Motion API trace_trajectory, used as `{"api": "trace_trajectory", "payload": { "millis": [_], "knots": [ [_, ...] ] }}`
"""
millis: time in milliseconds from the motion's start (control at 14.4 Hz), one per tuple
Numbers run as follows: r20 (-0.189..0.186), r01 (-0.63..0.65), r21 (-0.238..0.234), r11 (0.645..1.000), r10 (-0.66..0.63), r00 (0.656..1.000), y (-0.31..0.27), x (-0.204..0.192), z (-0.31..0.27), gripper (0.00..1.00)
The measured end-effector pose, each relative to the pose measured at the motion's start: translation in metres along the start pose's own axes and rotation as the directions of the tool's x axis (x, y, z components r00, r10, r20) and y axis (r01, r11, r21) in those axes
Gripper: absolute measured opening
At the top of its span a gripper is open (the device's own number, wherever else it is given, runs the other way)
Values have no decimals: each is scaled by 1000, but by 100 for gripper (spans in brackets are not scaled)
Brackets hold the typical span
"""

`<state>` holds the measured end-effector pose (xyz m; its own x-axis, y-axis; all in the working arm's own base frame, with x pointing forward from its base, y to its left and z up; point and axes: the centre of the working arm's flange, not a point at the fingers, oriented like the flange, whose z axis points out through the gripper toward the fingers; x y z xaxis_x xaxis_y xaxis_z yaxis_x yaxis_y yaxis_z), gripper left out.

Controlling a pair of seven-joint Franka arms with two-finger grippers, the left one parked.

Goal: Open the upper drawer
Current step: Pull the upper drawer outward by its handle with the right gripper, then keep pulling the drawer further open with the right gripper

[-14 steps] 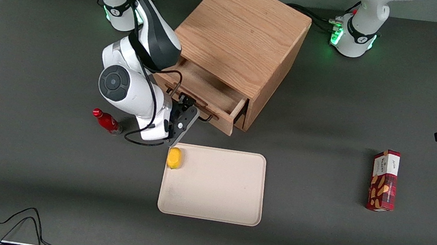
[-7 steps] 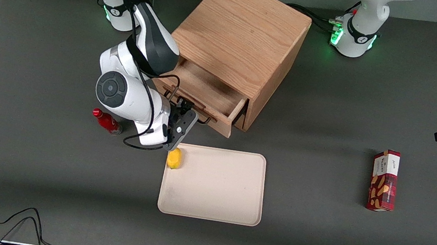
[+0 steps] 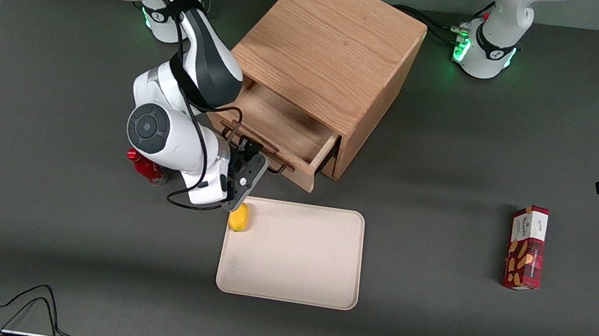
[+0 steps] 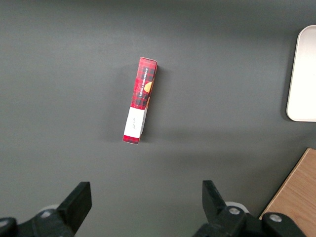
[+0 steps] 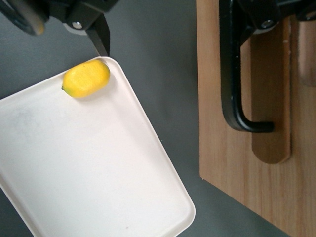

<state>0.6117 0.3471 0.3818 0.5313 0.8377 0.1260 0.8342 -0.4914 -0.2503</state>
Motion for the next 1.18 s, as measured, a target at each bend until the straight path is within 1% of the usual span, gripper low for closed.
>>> {"api": "trace_trajectory", "payload": {
  "millis": [208,486,624,902,1180],
  "knots": [
    [5,3,-5,1000,-3,1000,8,-5,-1,100],
    [17,10,8,1000,-10,1000,17,-6,-5,100],
    [22,11,5,1000,-11,1000,22,-6,-6,100],
    [20,17,1,1000,-17,1000,32,-8,-9,100],
    [26,33,8,999,-33,999,39,-11,-12,100]
  ]
}}
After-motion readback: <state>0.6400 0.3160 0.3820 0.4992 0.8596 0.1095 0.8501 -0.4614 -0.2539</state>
